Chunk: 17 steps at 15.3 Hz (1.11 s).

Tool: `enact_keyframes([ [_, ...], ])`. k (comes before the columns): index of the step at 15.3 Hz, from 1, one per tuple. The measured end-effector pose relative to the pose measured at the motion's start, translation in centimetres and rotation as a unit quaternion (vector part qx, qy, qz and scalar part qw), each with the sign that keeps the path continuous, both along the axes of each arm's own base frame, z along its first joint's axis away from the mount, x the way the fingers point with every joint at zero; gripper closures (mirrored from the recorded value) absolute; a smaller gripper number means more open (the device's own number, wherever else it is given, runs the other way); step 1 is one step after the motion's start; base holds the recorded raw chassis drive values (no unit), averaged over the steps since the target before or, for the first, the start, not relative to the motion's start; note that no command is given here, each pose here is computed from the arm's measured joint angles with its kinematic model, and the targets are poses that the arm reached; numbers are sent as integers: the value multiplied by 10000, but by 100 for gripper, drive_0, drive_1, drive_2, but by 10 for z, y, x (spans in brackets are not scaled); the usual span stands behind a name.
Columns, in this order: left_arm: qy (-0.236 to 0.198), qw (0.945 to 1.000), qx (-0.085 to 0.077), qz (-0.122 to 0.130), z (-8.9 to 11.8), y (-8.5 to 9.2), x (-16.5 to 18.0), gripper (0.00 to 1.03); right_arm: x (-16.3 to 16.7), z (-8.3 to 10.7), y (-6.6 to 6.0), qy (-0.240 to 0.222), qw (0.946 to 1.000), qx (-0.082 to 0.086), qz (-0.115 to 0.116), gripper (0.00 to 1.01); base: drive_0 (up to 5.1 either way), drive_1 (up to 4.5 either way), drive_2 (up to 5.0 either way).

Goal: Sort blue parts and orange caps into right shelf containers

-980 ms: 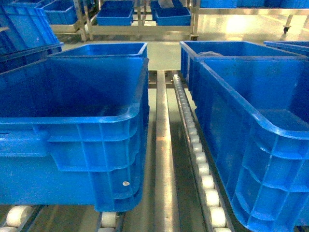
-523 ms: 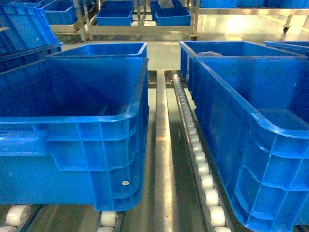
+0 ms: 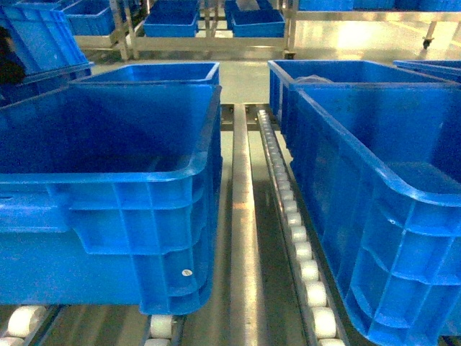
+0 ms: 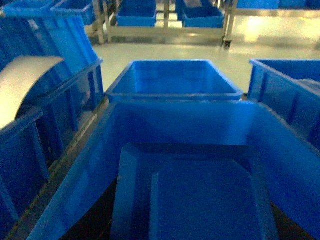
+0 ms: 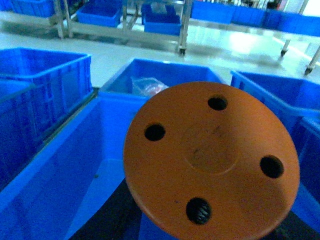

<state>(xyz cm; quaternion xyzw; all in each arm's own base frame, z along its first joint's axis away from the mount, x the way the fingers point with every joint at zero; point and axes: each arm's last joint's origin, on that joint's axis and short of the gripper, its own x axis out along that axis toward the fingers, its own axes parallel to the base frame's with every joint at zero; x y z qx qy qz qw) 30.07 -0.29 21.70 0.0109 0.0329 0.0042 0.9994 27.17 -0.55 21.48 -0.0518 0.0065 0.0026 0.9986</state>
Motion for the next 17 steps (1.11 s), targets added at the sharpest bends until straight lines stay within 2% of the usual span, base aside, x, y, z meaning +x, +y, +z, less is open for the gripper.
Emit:
enact_keyframes([
  [1,131,9998,-101,130,-6,3,21,58,20,-8,2,221,9997,5,-54,54,0,0,0],
  [2,65,9997,-109,222,-6,4,28,47,28,-12,4,282,9995,-1,-118,42,0,0,0],
  [5,-44,9991,-379,-175,-6,-1,18,9,27,-10,9,128,9999,-24,-95,3,0,0,0],
  [6,33,9990,-386,-243,-13,-2,8,5,22,-13,10,193,9994,-153,-222,4,0,0,0],
  [7,108,9989,-390,-247,-17,-3,1,5,19,-15,9,232,9993,-206,-214,3,0,0,0],
  [8,38,9990,-377,-228,-16,-3,1,6,17,-13,8,39,9998,-131,-135,7,0,0,0],
  [9,-325,9990,-274,-105,-15,1,-6,17,6,-15,7,-80,9999,124,-29,20,0,0,0],
  [10,-338,9992,-202,-38,-22,3,-31,35,-18,-22,7,-52,9994,334,-14,39,0,0,0],
  [12,-291,9994,-198,-37,-29,3,-53,55,-37,-28,7,-27,9991,418,-18,59,0,0,0],
  [14,-270,9994,-198,-36,-34,3,-70,73,-53,-32,7,-10,9991,433,-17,77,0,0,0],
  [15,-281,9994,-198,-37,-36,3,-82,87,-64,-35,6,-14,9990,442,-17,92,0,0,0],
  [16,-285,9994,-198,-37,-38,3,-92,100,-74,-37,6,-6,9990,450,-17,99,0,0,0],
  [17,-253,9995,-192,-36,-41,3,-102,101,-82,-39,6,7,9990,452,-18,99,0,0,0],
])
